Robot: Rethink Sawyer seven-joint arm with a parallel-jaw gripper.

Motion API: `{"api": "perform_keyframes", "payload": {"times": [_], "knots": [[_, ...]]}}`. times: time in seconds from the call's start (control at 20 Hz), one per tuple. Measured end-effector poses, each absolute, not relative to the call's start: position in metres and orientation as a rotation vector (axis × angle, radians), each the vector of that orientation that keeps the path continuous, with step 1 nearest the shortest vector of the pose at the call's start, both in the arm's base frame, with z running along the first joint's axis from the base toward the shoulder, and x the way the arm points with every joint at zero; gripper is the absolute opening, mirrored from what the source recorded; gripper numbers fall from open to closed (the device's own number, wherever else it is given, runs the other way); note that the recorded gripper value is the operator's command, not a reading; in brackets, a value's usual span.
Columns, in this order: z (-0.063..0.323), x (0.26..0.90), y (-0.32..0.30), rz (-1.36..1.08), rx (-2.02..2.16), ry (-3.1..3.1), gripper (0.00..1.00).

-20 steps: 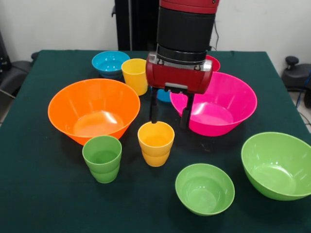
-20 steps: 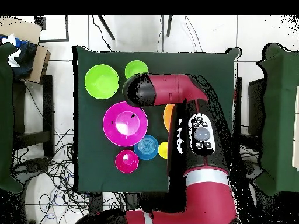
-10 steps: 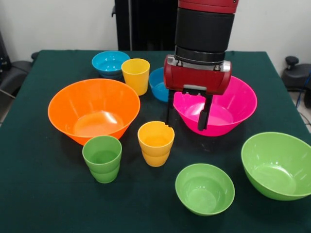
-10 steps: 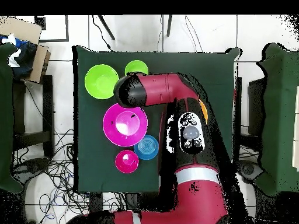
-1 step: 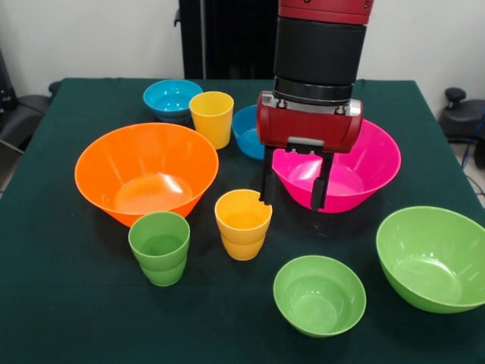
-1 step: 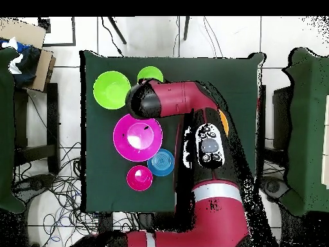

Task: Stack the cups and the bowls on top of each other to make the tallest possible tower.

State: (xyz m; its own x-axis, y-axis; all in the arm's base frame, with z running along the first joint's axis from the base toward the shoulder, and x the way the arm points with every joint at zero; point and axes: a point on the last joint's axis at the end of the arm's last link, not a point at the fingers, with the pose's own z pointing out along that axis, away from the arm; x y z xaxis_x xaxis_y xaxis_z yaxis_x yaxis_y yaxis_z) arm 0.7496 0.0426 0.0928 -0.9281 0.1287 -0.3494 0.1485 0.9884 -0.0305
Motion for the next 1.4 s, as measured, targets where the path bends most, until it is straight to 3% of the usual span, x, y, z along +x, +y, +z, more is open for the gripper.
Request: {"api": "perform_keyframes", "payload": {"times": [1.4], "knots": [[0.088,0.730,0.033,-0.094,0.209,2.803,1.00]]}}
